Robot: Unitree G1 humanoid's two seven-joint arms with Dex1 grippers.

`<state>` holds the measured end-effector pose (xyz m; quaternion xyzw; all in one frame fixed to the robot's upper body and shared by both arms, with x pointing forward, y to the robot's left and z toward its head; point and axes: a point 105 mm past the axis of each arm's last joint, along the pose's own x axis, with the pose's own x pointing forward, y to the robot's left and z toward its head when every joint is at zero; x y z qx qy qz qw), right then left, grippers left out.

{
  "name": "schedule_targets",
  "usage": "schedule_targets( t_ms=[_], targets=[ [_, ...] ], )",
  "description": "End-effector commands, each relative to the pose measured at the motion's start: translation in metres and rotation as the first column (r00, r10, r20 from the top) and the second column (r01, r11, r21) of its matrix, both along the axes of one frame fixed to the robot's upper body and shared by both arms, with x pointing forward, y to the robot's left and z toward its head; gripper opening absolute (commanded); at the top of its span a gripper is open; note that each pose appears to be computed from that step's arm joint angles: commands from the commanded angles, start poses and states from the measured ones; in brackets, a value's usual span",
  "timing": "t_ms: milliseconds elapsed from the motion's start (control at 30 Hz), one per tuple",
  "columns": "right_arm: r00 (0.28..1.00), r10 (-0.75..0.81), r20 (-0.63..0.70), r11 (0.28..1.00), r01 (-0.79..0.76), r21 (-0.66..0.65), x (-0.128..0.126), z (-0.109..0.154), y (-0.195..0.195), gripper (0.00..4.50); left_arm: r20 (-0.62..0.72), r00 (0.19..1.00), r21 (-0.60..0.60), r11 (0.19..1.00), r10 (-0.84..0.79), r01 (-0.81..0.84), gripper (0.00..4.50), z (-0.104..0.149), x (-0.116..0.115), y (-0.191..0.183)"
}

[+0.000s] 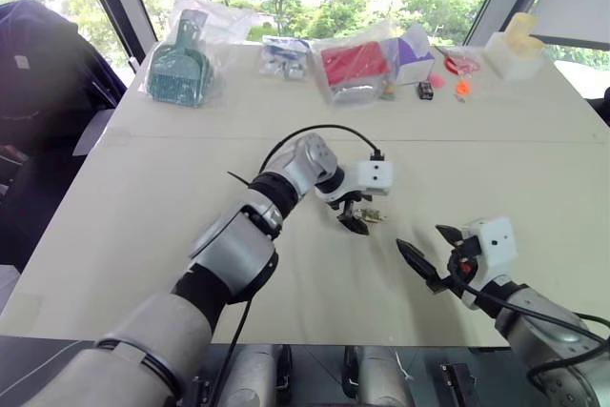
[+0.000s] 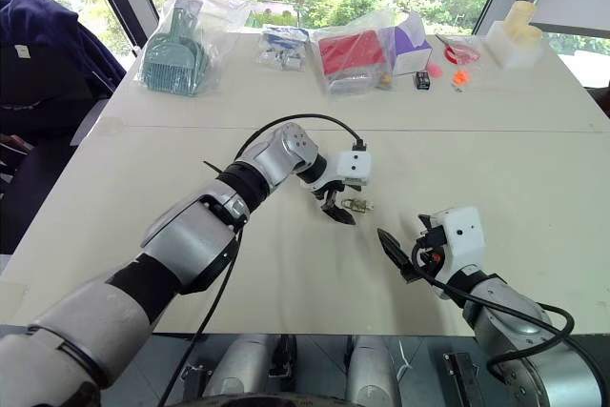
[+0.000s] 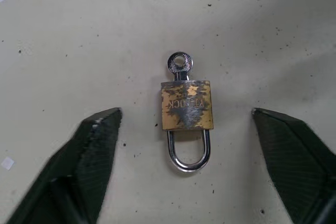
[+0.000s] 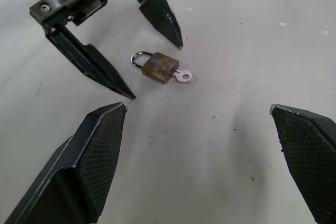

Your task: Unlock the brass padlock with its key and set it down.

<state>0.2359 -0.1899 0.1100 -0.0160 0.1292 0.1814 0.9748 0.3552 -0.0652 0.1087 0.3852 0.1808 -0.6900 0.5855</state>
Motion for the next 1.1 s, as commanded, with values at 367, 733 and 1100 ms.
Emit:
schedule_targets(
  t_ms=[367,733,1100],
  targets=[
    [0.999,0.001,0.033,1.0,-0.002,0.029,0.003,0.009,0.005,4.5,0.118,0.993,-0.061,0.998,-0.001,0.008,0.75,0.0,0.009,0.009],
    [0.988,0.104,0.112,0.919,-0.139,0.369,0.036,0.055,0.049,4.5,0.349,0.936,-0.523,0.837,0.039,0.161,0.75,0.105,-0.007,0.078],
    [0.971,0.189,0.15,0.82,-0.24,0.521,0.055,0.092,0.059,4.5,0.433,0.889,-0.598,0.785,0.149,0.16,0.75,0.115,-0.029,0.075]
  ],
)
